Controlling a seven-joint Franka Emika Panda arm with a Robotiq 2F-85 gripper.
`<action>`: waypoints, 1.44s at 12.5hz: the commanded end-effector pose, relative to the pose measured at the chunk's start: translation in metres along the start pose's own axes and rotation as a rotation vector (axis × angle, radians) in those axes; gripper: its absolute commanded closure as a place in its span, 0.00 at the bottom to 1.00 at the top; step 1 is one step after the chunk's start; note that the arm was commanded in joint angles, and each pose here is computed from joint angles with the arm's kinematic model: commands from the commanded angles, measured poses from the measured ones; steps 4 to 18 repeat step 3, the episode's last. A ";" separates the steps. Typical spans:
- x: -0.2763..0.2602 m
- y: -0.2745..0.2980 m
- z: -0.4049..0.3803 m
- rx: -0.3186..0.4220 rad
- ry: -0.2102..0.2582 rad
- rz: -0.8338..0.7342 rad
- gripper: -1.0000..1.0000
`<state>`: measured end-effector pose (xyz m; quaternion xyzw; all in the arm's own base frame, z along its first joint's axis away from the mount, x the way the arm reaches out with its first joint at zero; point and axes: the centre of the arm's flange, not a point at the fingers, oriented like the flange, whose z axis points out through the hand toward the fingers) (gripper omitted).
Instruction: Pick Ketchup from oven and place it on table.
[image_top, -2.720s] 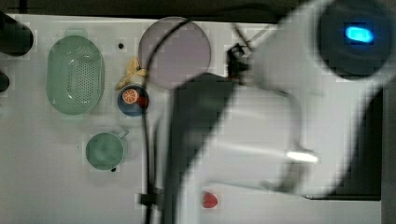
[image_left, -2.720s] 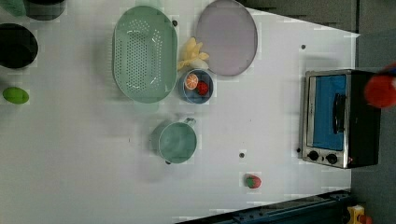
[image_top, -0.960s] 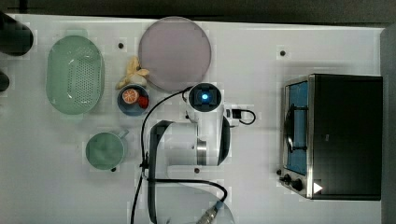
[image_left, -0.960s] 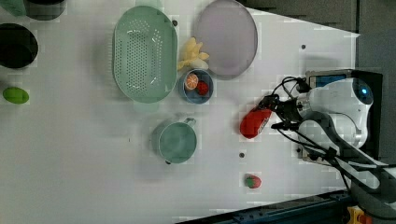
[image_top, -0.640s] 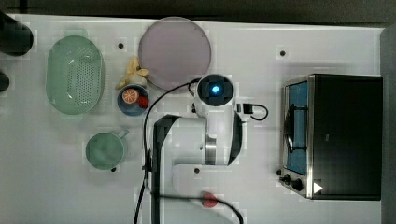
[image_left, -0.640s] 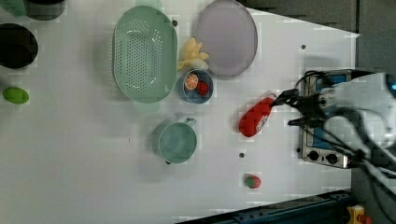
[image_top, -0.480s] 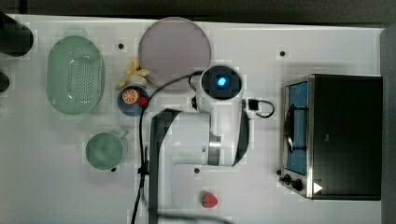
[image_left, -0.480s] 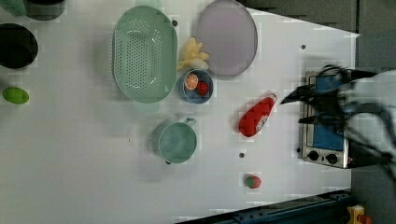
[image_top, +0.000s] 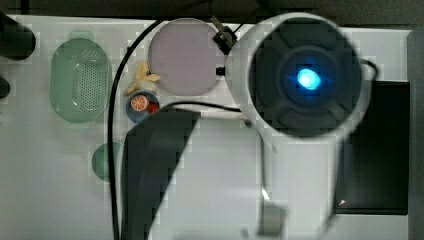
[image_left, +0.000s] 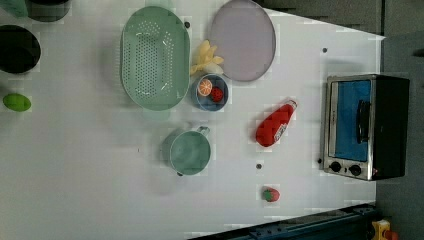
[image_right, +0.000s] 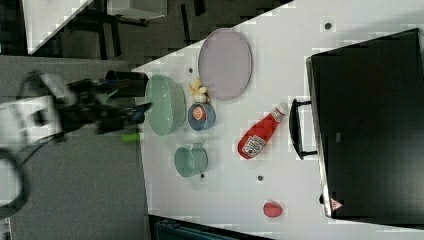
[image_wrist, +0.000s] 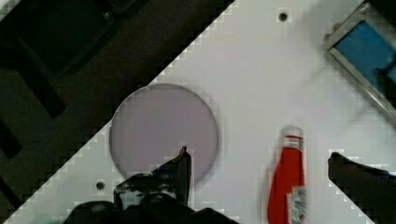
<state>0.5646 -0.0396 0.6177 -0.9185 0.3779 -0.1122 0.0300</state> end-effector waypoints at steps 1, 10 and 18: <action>-0.013 0.008 0.015 -0.141 -0.170 0.038 0.00; -0.022 0.015 0.002 -0.207 -0.242 0.037 0.00; -0.022 0.015 0.002 -0.207 -0.242 0.037 0.00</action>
